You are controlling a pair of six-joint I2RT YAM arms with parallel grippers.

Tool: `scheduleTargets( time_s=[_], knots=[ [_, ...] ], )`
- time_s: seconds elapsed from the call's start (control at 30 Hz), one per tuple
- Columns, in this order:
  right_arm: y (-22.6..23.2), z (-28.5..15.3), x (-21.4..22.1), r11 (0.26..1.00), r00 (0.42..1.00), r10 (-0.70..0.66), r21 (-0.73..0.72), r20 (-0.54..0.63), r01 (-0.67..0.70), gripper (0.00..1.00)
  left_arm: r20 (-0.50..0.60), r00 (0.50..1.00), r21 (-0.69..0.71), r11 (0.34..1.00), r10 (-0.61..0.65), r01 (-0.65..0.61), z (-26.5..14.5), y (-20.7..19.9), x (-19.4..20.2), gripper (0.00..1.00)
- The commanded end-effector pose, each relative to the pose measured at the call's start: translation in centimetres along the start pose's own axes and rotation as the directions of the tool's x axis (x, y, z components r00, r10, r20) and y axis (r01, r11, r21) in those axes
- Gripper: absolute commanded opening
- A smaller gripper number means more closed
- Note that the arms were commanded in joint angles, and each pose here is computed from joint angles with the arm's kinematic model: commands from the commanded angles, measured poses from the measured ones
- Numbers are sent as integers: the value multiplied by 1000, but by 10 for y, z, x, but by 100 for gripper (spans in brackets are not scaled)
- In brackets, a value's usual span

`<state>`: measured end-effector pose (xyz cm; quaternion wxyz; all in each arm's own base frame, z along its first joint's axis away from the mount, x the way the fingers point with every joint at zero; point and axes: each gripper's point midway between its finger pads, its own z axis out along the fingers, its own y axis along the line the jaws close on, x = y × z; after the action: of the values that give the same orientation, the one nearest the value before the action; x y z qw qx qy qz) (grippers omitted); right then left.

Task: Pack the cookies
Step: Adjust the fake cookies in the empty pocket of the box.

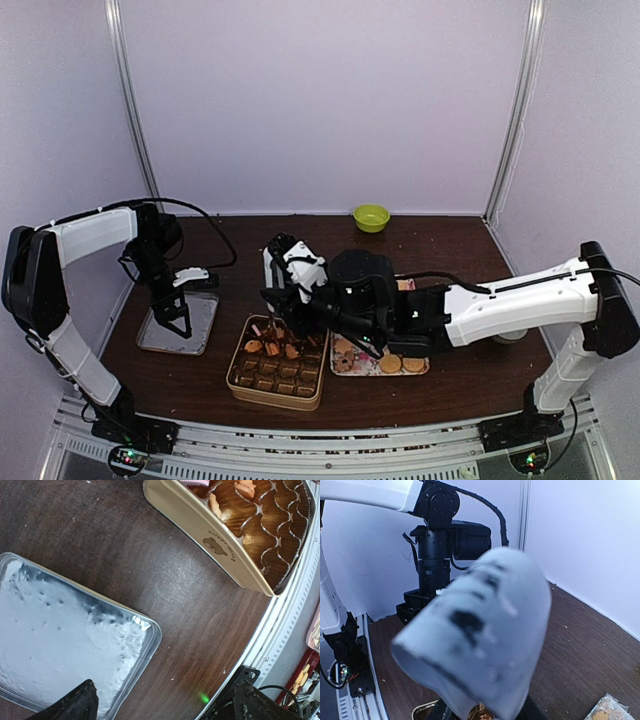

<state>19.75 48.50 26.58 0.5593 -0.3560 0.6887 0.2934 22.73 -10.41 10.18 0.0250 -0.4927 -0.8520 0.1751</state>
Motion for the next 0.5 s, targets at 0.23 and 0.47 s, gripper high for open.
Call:
scheduleTargets(
  time_s=[0.23,0.47],
  knots=[
    [10,34,-15,1000,999,-11,-15,33,12,33,25,1000,-12,1000,10,-10,-4,0,-2,98],
    [14,45,-11,1000,1000,-12,-24,22,12,32,19,1000,-11,1000,15,-15,-2,-2,1,98]
  ],
)
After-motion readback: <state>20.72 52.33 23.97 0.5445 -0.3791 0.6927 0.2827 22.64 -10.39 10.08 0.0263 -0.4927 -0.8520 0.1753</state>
